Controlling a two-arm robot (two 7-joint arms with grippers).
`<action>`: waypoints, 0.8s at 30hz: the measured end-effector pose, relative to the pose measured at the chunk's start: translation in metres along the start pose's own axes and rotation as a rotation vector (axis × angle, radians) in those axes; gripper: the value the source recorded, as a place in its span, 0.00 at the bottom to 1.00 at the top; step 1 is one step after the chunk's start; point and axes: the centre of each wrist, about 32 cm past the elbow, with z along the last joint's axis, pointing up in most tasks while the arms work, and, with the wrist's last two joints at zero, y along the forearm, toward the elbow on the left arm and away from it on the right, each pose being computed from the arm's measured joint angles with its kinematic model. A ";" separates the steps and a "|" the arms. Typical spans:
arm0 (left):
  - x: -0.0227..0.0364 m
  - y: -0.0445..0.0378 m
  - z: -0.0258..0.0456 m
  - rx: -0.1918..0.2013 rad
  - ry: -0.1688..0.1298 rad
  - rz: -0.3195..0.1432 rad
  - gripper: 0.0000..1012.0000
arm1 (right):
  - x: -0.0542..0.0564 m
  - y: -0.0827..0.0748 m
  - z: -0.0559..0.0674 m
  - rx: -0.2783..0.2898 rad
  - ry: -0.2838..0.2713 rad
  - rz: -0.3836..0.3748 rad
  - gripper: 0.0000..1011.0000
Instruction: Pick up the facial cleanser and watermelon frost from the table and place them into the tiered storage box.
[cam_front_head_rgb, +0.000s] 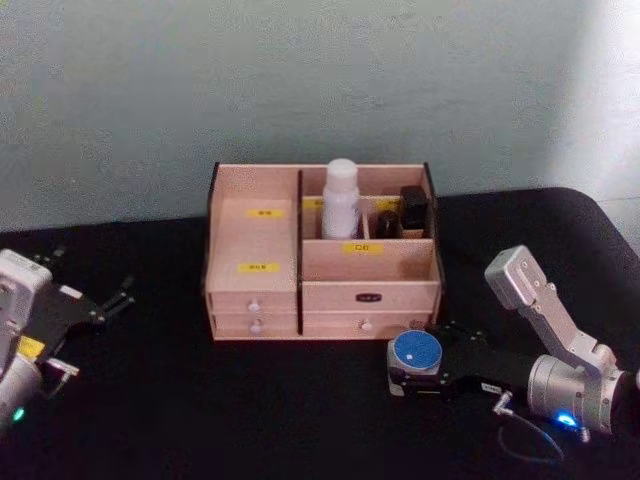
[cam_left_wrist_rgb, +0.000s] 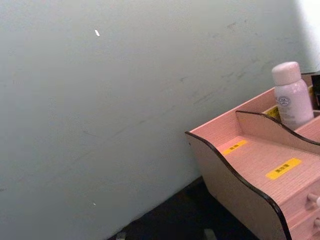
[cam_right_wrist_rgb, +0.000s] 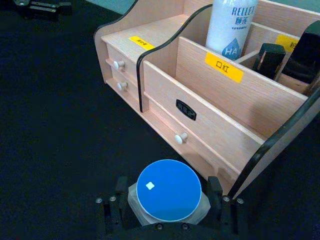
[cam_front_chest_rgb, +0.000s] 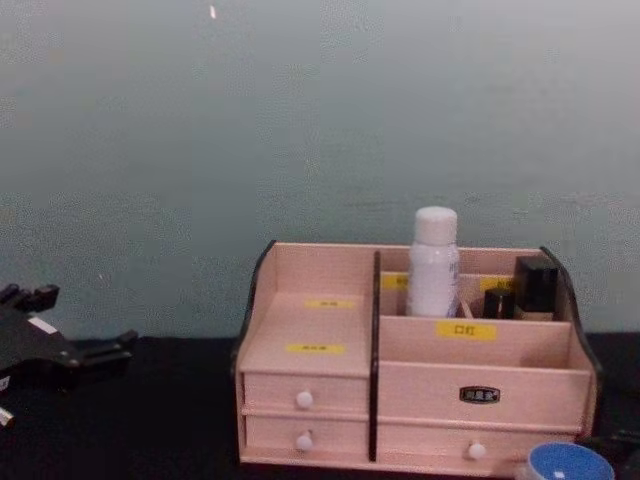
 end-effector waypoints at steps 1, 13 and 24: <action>0.0000 0.0000 0.0000 0.000 0.000 0.000 0.99 | 0.000 0.000 0.000 0.000 0.000 0.000 0.99; 0.0000 0.0000 0.0000 0.000 0.000 0.000 0.99 | 0.000 0.000 0.000 0.000 -0.001 0.000 0.99; 0.0000 0.0000 0.0000 0.000 0.000 0.000 0.99 | 0.000 0.000 0.000 0.001 -0.002 0.000 0.79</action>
